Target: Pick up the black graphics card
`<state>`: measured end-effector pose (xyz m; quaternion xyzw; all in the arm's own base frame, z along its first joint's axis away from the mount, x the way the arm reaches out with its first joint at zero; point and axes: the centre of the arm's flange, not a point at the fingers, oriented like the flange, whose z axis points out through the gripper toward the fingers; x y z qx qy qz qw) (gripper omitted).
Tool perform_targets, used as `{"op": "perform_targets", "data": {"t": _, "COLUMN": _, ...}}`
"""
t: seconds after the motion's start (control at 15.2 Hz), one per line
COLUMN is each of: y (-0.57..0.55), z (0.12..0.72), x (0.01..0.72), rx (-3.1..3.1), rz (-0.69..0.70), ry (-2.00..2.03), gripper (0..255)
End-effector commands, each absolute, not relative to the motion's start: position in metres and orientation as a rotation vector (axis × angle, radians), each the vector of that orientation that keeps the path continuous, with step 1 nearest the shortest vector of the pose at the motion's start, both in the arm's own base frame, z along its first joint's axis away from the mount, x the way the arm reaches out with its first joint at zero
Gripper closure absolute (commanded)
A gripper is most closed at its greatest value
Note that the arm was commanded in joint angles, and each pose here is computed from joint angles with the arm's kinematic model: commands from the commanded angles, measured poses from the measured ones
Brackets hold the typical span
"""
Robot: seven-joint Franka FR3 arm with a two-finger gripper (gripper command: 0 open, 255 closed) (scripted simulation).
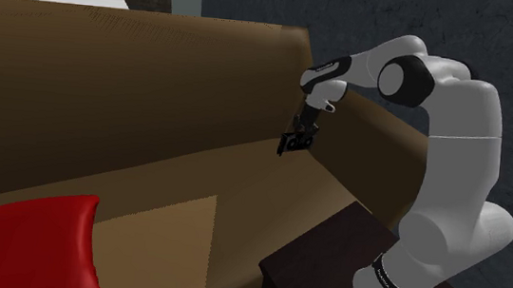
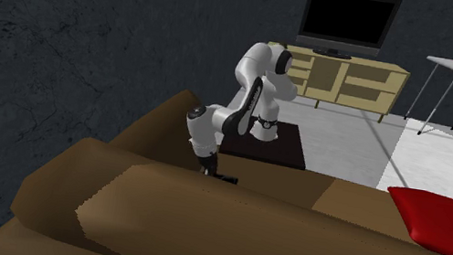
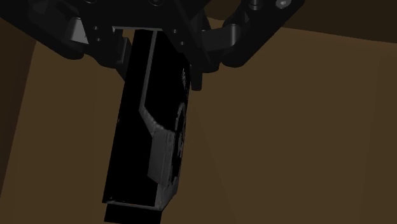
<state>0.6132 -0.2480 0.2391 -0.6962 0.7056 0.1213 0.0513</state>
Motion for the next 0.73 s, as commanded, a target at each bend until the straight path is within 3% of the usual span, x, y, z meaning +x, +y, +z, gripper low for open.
{"op": "perform_targets", "data": {"t": 0.0, "y": -0.248, "z": 0.247, "x": 0.613, "rx": -2.119, "rz": 0.369, "ry": 2.147, "gripper": 255}}
{"op": "perform_targets", "data": {"t": 0.66, "y": -0.248, "z": 0.3, "x": 0.613, "rx": -2.119, "rz": 0.369, "ry": 2.147, "gripper": 255}}
